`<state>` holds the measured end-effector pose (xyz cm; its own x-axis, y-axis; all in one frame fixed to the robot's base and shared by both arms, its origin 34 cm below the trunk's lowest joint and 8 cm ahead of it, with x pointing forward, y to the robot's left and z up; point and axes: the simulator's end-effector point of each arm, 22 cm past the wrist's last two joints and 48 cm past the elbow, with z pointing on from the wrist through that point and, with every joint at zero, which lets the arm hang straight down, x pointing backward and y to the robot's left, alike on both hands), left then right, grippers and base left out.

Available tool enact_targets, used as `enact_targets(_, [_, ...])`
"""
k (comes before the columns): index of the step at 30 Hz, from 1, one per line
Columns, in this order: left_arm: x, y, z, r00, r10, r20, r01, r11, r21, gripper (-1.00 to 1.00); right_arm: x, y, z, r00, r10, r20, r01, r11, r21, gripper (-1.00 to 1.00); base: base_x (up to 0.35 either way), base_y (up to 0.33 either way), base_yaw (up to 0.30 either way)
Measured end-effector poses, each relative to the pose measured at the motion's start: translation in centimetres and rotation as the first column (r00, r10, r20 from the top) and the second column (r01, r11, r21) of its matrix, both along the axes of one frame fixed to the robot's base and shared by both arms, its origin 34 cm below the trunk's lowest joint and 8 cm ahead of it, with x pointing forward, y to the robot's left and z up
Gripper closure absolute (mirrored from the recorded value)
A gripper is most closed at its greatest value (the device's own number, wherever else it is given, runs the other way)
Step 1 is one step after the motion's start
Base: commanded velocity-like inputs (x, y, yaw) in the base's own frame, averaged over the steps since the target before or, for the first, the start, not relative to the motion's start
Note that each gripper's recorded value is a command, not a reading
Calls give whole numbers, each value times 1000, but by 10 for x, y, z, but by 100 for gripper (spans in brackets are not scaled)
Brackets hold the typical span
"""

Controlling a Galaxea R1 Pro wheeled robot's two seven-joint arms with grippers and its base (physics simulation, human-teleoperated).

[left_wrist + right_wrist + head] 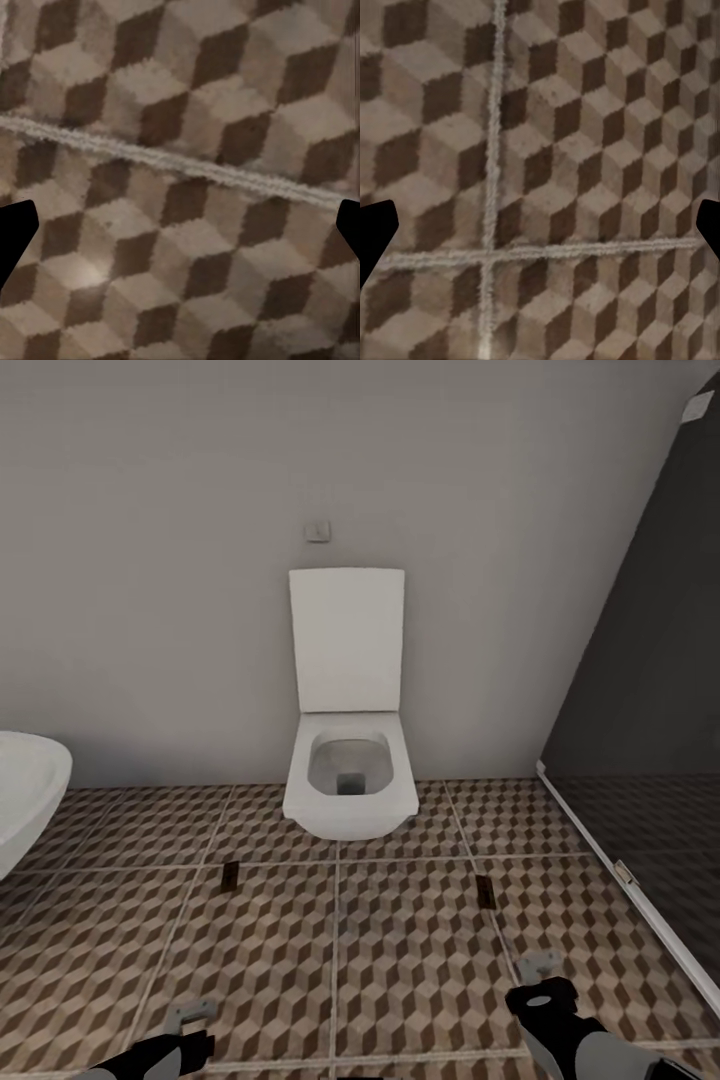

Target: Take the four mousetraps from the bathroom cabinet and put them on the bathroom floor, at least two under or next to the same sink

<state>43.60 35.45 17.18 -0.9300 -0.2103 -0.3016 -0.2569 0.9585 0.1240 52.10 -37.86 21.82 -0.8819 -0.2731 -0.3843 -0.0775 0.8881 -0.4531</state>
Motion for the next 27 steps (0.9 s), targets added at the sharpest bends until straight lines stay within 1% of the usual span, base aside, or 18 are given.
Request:
enact_targets(3, [4,-1,5,1000,-1,12,1,1000,-1,-100,0,0,4,1000,0,7,0,1000,0,-100,0,0,0])
enact_targets(10, [6,-3,13,1000,-4,30,4,1000,-4,-100,-15,3,5,1000,11,15,-11,1000,4,-100,0,0,0])
enact_targets(19, [7,-9,30,1000,-7,23,8,1000,-11,-100,-21,7,19,999,28,39,-29,999,13,-100,0,0,0])
enact_targets(27, [3,-11,45,1000,-7,16,7,1000,-13,-100,-41,11,26,998,37,41,-38,999,29,-100,0,0,0])
